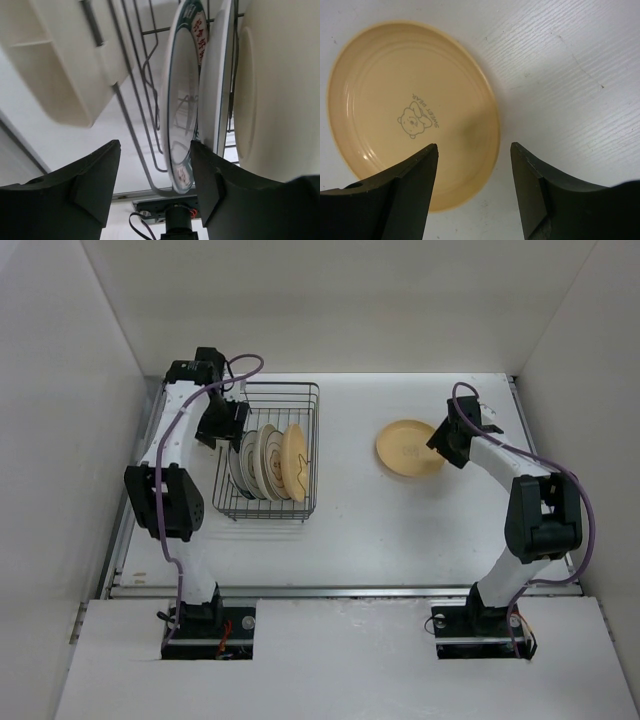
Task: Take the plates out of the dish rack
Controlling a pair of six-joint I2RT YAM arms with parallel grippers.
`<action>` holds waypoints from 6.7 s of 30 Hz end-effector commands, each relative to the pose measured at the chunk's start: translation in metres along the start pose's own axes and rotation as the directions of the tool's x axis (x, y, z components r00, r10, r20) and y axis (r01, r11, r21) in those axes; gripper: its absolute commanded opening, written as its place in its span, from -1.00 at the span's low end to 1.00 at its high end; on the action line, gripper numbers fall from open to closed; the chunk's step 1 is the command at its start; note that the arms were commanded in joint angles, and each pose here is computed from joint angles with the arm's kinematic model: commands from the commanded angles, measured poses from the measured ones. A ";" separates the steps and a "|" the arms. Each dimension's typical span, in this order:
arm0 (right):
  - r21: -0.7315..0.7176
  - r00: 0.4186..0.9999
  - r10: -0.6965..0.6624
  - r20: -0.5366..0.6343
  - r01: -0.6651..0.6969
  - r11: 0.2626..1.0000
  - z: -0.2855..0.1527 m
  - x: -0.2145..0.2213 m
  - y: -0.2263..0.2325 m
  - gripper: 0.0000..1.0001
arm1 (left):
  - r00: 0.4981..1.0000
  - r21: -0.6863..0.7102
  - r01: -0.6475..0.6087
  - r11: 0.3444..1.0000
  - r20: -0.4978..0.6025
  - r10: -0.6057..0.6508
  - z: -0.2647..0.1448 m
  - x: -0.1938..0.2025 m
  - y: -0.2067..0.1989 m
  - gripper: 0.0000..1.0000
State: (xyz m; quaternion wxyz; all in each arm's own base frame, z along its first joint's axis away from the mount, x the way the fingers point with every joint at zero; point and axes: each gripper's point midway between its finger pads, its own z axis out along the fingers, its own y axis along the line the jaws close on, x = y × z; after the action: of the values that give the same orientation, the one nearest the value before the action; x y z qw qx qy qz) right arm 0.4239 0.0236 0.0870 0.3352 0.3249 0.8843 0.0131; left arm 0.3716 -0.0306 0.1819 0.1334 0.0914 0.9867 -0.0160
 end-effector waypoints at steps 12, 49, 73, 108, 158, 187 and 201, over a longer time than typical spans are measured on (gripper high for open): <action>-0.012 0.998 -0.004 0.061 0.005 1.000 -0.010 -0.014 -0.002 0.28 | 0.997 0.109 -0.009 0.994 -0.076 0.017 0.011 0.010 -0.017 -1.00; -0.927 0.919 -0.334 0.209 0.294 0.231 -0.246 0.029 0.233 1.00 | 0.870 0.754 -0.249 0.608 0.450 -0.201 -0.184 -0.063 -0.159 -1.00; -0.981 0.954 -0.292 -0.066 -0.008 0.195 -0.224 0.052 0.239 -1.00 | 0.909 0.425 -0.078 0.902 0.403 -0.110 -0.117 -0.057 -0.099 1.00; -0.550 0.819 -0.442 -0.366 0.193 0.813 -0.067 0.195 0.042 0.13 | 0.995 0.109 -0.026 0.994 0.104 0.014 0.001 0.010 -0.032 0.29; -0.970 0.909 -0.376 0.182 0.229 0.083 -0.298 0.053 0.225 0.84 | 0.923 0.904 -0.256 0.343 0.334 -0.190 -0.200 -0.042 -0.183 -1.00; -0.811 0.964 -0.248 -0.098 0.066 0.581 -0.196 0.056 0.132 -1.00 | 0.830 0.071 -0.119 0.990 0.555 0.060 -0.127 -0.049 -0.064 1.00; -0.657 0.830 -0.449 -0.330 0.139 0.741 -0.094 0.156 0.067 -1.00 | 0.802 -0.106 -0.099 0.989 0.580 0.143 -0.135 -0.070 -0.034 1.00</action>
State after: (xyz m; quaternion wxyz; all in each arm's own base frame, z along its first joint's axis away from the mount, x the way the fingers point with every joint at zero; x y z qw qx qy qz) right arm 0.3097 0.1770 0.0779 0.1755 0.0780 0.9317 0.3083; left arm 0.3909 -0.0765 0.3090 0.4046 0.1455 0.9026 -0.0220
